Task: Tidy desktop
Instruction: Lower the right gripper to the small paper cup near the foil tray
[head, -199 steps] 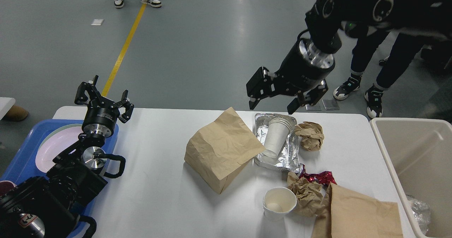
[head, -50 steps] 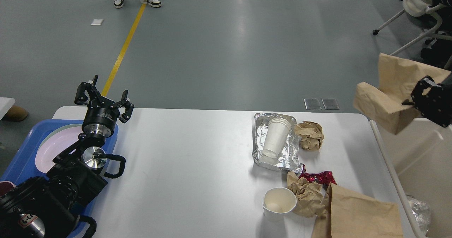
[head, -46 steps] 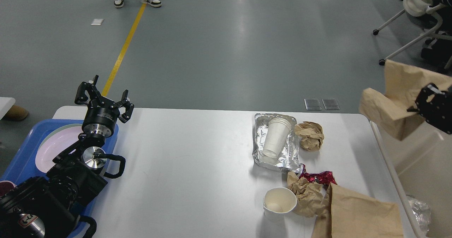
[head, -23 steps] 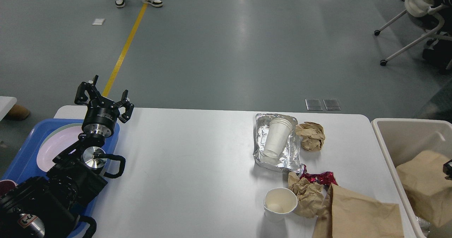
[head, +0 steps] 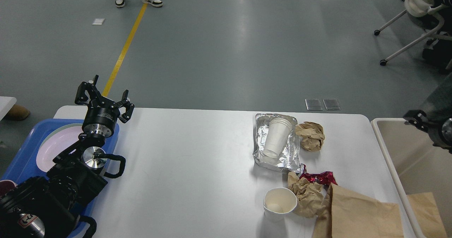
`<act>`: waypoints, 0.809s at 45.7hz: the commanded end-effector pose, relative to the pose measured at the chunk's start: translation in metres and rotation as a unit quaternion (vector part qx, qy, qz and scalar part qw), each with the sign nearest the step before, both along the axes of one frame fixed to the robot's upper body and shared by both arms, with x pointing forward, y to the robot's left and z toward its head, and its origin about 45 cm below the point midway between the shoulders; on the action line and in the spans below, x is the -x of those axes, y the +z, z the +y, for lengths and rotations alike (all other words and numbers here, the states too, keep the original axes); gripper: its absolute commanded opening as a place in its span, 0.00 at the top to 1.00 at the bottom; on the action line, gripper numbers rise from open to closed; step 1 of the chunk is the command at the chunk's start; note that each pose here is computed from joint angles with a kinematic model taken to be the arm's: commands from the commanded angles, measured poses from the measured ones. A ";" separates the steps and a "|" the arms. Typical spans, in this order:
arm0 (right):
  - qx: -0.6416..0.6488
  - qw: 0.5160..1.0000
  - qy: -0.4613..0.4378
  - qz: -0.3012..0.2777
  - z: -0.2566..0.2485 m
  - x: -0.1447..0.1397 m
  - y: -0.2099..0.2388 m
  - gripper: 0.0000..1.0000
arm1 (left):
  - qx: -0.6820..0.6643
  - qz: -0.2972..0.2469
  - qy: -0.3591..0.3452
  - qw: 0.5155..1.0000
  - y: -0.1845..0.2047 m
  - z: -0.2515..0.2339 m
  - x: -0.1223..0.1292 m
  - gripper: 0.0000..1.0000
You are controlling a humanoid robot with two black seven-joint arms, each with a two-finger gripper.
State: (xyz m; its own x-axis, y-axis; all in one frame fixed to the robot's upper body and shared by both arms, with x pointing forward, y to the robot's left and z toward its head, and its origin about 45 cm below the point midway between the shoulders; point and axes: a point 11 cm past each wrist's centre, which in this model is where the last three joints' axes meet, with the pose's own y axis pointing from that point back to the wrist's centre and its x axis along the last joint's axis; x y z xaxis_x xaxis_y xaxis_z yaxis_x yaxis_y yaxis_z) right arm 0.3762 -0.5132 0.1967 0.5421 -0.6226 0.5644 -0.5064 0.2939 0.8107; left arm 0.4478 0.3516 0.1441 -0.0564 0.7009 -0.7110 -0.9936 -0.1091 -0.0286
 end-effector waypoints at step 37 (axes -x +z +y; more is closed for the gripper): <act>-0.122 0.920 0.319 0.194 0.284 -0.023 0.125 0.00 | 0.000 0.000 0.000 1.000 0.000 0.000 0.000 0.04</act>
State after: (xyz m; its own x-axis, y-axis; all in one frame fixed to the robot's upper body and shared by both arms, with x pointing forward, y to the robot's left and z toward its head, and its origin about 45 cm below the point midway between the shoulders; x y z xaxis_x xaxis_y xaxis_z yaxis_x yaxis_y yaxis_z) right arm 0.4056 -0.2317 0.3370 0.9659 -0.1891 0.1766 -0.2093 -0.1701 0.9629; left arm 0.4478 0.3518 0.1441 -0.0567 0.7011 -0.7108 -0.9936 -0.1093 -0.0285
